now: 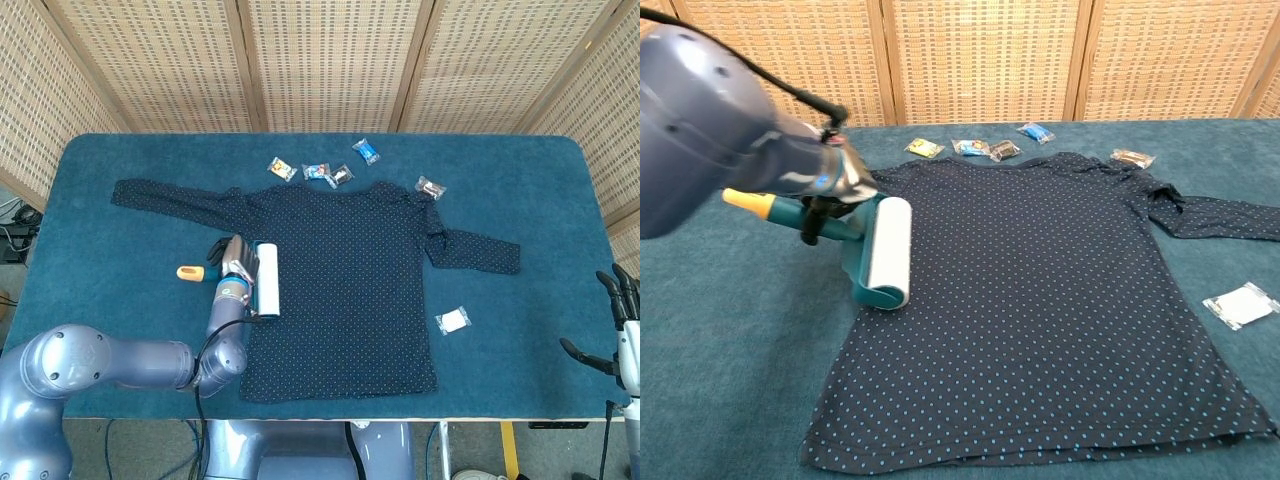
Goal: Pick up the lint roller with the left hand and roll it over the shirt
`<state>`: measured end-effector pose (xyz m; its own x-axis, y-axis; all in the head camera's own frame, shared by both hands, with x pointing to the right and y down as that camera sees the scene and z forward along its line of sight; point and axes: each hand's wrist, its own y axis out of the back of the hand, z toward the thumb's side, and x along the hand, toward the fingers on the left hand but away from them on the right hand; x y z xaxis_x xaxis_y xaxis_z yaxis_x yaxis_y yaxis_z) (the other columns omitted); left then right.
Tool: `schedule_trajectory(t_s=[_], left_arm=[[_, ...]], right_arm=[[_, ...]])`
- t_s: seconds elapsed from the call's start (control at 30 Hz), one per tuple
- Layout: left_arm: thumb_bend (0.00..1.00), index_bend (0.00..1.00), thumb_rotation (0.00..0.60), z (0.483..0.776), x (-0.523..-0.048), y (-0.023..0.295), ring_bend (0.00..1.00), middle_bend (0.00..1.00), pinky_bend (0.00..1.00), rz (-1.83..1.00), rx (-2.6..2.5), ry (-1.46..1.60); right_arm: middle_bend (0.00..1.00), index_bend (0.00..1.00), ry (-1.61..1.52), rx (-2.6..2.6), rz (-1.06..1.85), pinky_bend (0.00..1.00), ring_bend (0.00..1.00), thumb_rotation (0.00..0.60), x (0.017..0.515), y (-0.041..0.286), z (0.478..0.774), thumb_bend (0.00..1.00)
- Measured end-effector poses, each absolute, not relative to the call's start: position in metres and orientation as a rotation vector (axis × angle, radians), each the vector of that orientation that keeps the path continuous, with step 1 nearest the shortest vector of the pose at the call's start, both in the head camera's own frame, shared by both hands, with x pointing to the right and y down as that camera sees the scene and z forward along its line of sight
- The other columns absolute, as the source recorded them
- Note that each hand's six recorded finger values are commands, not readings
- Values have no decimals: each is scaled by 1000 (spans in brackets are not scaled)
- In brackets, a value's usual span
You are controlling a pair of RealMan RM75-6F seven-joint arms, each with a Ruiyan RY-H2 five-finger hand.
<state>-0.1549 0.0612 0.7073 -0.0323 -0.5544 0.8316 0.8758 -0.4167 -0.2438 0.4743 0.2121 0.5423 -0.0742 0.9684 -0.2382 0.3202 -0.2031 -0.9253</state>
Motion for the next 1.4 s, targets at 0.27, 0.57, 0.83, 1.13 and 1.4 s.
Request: schedule_trajectory(t_s=[0.27, 0.57, 0.83, 1.13, 1.4], left_arm=[[870, 894, 600, 712, -155, 67, 634, 756, 633, -1634, -1166, -405], [870, 894, 600, 712, -101, 75, 634, 756, 633, -1540, -1177, -397], [870, 894, 600, 708, -56, 78, 635, 756, 636, -1497, -1204, -362], [870, 894, 600, 697, -48, 68, 639, 759, 649, -1502, -1326, -219], [869, 894, 600, 682, -93, 53, 639, 759, 649, -1541, -1447, -60]], right_arm=[[0, 126, -1417, -1560, 1300, 0, 0, 600, 475, 211, 543, 107], [0, 127, -1431, -1562, 1308, 0, 0, 600, 479, 210, 544, 108], [0, 128, -1432, -1563, 1314, 0, 0, 600, 481, 210, 546, 108], [0, 128, -1434, -1556, 1315, 0, 0, 600, 483, 211, 545, 107], [0, 128, -1419, -1547, 1304, 0, 0, 600, 480, 211, 543, 108]])
